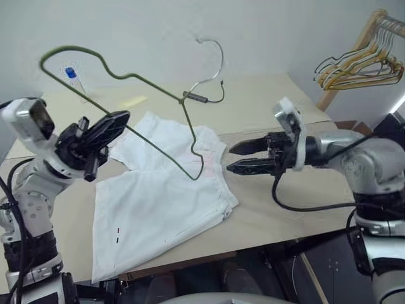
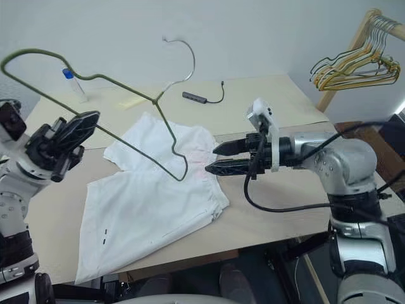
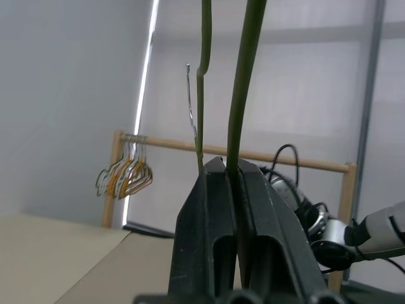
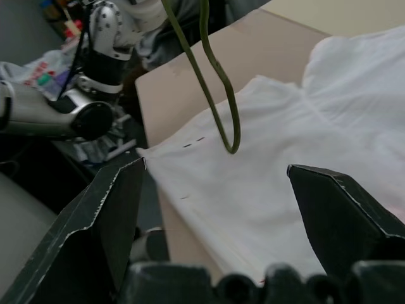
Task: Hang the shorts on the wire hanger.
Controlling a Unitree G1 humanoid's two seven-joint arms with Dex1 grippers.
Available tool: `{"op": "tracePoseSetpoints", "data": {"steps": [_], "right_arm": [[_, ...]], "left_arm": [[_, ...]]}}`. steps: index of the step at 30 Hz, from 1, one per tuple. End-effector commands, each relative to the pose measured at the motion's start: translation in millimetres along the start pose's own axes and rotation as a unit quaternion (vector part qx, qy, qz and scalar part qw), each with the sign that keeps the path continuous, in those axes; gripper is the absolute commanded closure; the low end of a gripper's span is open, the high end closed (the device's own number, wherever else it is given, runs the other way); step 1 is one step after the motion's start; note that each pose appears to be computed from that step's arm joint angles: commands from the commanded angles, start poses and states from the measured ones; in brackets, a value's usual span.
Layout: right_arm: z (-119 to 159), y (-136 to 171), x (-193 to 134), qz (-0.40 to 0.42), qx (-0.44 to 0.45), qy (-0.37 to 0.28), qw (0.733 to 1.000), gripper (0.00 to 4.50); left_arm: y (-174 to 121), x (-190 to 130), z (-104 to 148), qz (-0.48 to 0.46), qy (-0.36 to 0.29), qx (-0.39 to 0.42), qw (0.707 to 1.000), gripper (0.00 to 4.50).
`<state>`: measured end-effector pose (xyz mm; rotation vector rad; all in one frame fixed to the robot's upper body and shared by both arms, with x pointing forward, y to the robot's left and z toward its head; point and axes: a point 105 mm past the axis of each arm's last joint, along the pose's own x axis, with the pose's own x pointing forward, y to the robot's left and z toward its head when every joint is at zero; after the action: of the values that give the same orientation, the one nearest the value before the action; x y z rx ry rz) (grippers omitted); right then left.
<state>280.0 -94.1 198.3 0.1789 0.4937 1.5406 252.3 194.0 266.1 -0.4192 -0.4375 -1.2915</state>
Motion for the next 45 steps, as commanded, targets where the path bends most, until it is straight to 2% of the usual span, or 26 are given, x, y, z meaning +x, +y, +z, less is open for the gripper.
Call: {"op": "tracePoseSetpoints", "data": {"steps": [1,8,19,22,32,33,35,39,42,45], "right_arm": [[0,7,10,0.06,0.014,0.011,0.998,0.28],[7,4,47,0.086,0.005,0.02,0.996,0.28],[19,6,54,0.104,-0.015,0.011,0.994,0.28],[20,6,54,0.105,-0.02,0.009,0.994,0.84],[21,3,55,0.096,-0.025,0.005,0.995,4.3],[21,3,55,0.096,-0.024,0.004,0.995,4.47],[21,2,55,0.096,-0.025,0.003,0.995,4.47],[22,3,55,0.096,-0.023,-0.006,0.995,4.5],[27,4,55,0.099,-0.02,-0.024,0.995,4.5],[35,5,51,0.093,-0.017,-0.053,0.994,4.5]], "left_arm": [[-6,3,17,-0.031,-0.03,0.015,0.999,4.5],[-8,11,12,-0.054,-0.04,0.003,0.998,4.5],[-4,14,7,-0.059,-0.045,-0.007,0.997,4.5],[-3,14,6,-0.059,-0.043,-0.008,0.997,4.5],[-2,12,2,-0.049,-0.037,-0.008,0.998,4.5],[-1,12,1,-0.047,-0.036,-0.007,0.998,4.5],[1,11,-1,-0.042,-0.035,-0.004,0.999,4.5],[1,8,-6,-0.04,-0.028,-0.009,0.999,3.46],[6,7,-17,-0.021,0.0,-0.011,1.0,2.56],[22,0,-36,0.038,0.049,-0.021,0.998,1.6]]}}
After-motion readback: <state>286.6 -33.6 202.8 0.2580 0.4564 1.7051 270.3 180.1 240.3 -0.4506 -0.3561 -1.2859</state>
